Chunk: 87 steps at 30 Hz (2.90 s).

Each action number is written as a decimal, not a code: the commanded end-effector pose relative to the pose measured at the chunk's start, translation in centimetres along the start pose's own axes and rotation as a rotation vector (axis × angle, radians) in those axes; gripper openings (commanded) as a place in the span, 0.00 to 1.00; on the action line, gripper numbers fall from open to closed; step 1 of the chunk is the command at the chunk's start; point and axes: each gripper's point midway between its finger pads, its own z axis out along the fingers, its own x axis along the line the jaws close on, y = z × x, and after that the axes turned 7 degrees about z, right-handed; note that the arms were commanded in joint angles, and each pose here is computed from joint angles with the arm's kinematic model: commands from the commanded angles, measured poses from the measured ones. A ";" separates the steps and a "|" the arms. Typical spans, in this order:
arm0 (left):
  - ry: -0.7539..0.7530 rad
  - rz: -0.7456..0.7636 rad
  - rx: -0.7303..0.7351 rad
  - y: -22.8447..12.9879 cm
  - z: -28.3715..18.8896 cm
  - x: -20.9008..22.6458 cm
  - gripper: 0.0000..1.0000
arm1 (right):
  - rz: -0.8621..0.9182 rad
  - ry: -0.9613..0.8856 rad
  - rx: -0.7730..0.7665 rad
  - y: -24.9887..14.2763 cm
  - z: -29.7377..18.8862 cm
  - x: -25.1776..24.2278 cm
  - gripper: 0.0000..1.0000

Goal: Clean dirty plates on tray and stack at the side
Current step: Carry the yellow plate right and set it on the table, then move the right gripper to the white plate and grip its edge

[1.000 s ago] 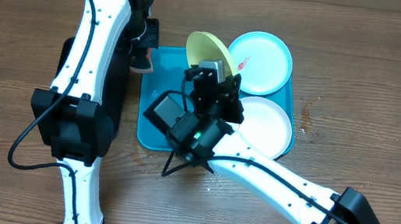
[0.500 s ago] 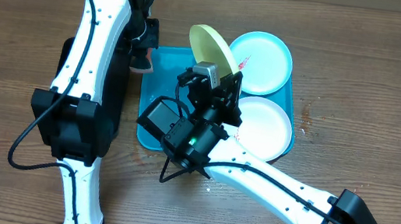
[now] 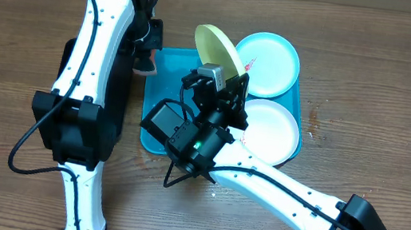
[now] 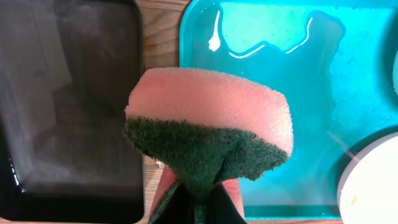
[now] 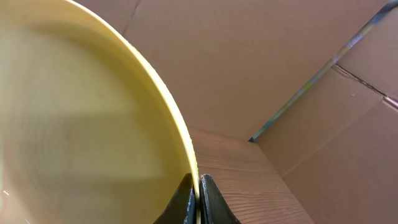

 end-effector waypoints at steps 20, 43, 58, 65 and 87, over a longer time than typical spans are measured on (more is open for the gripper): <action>-0.021 -0.009 -0.019 0.2 -0.7 -0.4 0.04 | 0.074 0.632 0.685 -9.5 -2.1 8.9 0.04; -0.063 0.010 -0.060 1.1 -0.7 -1.9 0.04 | 0.810 0.409 1.287 -19.3 17.7 -12.2 0.04; -0.064 0.014 -0.066 1.2 -0.7 -2.1 0.04 | 0.898 0.080 1.262 -32.1 19.7 -18.5 0.04; -0.064 0.015 -0.066 1.2 -0.7 -2.1 0.04 | 0.896 0.074 1.223 -33.7 19.7 -17.9 0.13; -0.065 0.015 -0.076 1.5 -0.7 -2.2 0.04 | 0.631 0.694 1.450 -21.8 10.2 -10.7 0.59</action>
